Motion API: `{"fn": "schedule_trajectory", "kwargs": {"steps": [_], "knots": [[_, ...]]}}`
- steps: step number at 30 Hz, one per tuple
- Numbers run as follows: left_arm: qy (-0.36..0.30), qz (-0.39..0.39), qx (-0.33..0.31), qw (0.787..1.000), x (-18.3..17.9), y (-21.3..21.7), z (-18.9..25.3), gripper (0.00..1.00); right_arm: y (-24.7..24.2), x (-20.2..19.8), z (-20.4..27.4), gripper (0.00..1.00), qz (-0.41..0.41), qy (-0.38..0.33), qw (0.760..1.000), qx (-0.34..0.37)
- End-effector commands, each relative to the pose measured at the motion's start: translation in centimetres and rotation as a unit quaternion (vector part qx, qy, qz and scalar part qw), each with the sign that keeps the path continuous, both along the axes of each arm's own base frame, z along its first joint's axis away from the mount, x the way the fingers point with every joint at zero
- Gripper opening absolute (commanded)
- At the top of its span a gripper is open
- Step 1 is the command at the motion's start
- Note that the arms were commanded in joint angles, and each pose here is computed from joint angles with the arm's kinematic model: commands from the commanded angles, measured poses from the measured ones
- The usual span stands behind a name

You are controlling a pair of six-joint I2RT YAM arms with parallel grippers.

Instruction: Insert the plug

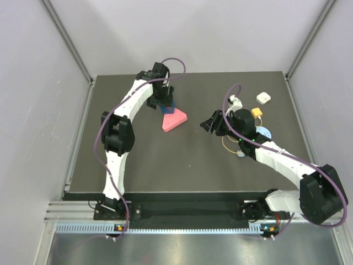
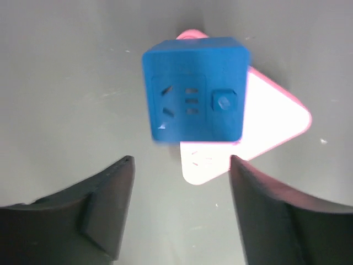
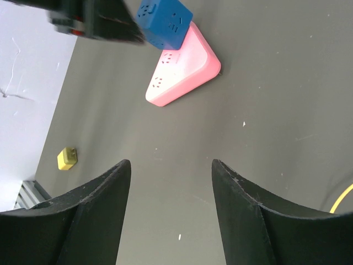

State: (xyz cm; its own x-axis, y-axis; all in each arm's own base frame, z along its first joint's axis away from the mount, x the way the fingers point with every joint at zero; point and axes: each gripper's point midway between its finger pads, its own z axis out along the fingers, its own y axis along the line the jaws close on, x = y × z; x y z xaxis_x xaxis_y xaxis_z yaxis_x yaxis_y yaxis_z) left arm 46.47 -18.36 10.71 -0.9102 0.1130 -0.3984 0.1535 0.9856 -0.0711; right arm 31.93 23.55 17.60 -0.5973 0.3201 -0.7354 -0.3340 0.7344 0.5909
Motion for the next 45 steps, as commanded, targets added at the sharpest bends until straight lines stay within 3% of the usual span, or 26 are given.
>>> {"fn": "schedule_trajectory", "kwargs": {"steps": [1,3,4,6,7,17,20,23,33,34,37,39,40,42,45], "knots": [[-0.091,0.009,-0.030,0.995,0.5,0.3,8.7,0.72,-0.1,0.0,1.7,0.61,-0.003,-0.029,1.000,0.006],[-0.116,0.014,-0.042,0.992,0.8,0.3,10.5,0.64,-0.1,0.1,1.8,0.61,-0.003,-0.030,1.000,0.006],[-0.123,0.016,-0.044,0.991,1.0,0.3,10.7,0.38,0.0,0.1,1.8,0.61,-0.003,-0.030,1.000,0.007],[-0.153,0.023,-0.057,0.986,1.7,0.2,12.1,0.19,0.1,0.2,1.7,0.61,-0.002,-0.029,1.000,0.009],[-0.154,0.024,-0.058,0.986,1.8,0.2,11.7,0.00,0.1,0.2,1.8,0.61,-0.001,-0.029,1.000,0.009],[-0.132,0.018,-0.057,0.989,4.1,0.1,5.6,0.00,0.2,0.0,1.9,0.60,0.003,-0.033,0.999,0.008],[-0.080,0.004,-0.061,0.995,3.4,-0.5,1.4,0.00,0.3,0.2,1.8,0.60,0.005,-0.030,1.000,0.008],[-0.048,-0.003,-0.065,0.997,2.5,-0.8,-0.1,0.00,0.4,0.1,1.7,0.59,0.007,-0.030,1.000,0.004],[-0.145,0.026,-0.038,0.988,3.4,1.3,7.6,0.00,0.8,-0.1,1.2,0.59,0.009,-0.023,1.000,0.003],[-0.145,0.033,-0.031,0.988,3.0,1.7,8.2,0.00,0.8,-0.1,0.9,0.59,0.010,-0.021,1.000,0.001],[-0.161,0.093,0.023,0.982,1.7,4.9,9.9,0.35,1.0,-0.7,0.4,0.60,0.018,-0.020,1.000,-0.005],[-0.197,0.178,0.074,0.961,0.8,8.7,12.1,0.52,0.9,-1.0,0.2,0.61,0.022,-0.024,0.999,-0.009],[-0.186,0.198,0.091,0.958,-0.3,9.8,11.1,0.57,0.8,-1.3,-0.2,0.62,0.023,-0.021,0.999,-0.011],[-0.191,0.256,0.071,0.945,-1.9,12.0,12.2,0.71,0.7,-1.5,-0.3,0.65,0.025,-0.024,0.999,-0.007],[-0.172,0.333,0.036,0.926,-5.0,14.9,11.6,0.74,0.8,-2.3,-0.5,0.71,0.035,-0.027,0.999,-0.003]]}}
